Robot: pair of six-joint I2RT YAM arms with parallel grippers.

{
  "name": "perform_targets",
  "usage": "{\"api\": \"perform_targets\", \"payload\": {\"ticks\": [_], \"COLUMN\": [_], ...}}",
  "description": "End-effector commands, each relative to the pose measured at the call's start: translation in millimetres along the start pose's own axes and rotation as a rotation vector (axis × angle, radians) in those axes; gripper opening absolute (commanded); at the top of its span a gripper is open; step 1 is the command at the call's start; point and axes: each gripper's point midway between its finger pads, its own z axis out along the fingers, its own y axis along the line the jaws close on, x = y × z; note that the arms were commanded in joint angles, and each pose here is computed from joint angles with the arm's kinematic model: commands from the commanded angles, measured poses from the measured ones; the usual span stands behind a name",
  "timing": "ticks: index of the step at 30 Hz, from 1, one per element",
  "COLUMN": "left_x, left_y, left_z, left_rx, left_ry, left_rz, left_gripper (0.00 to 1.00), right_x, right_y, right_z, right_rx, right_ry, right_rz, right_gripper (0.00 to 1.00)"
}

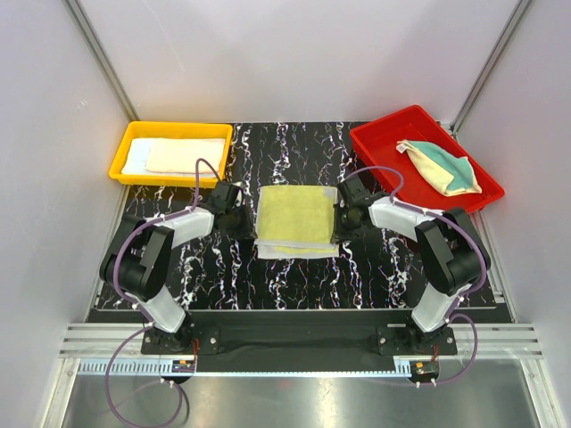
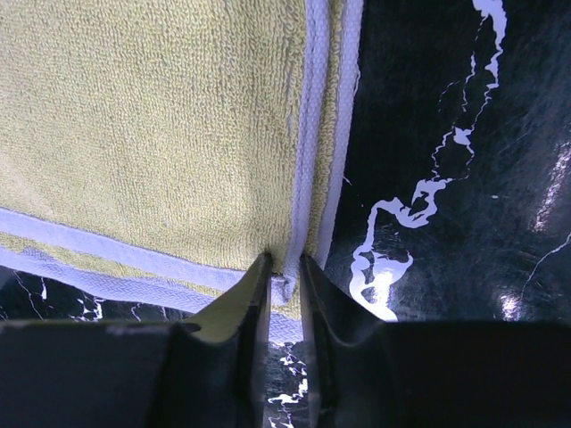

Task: Fold and stack the towels
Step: Fold the towel

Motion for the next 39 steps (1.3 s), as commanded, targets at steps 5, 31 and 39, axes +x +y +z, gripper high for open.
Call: {"api": "perform_targets", "payload": {"ticks": [5,31,39], "left_x": [-11,-18,-17], "left_y": [-12,-44,-44], "left_z": [-9,-39,-37], "left_rx": [0.013,0.058,0.056], "left_ry": [-0.006,-0.011,-0.008], "left_rz": [0.027,0.047,0.053], "left_gripper": [0.00,0.00,0.00], "right_x": [-11,-25,-20], "right_y": [6,18,14], "right_z": [-10,-16,-7], "right_rx": [0.012,-0.008,-0.004], "right_ry": [-0.039,-0.045,-0.035], "right_rz": [-0.028,-0.049,-0.050], "right_gripper": [0.06,0.02,0.12]}}
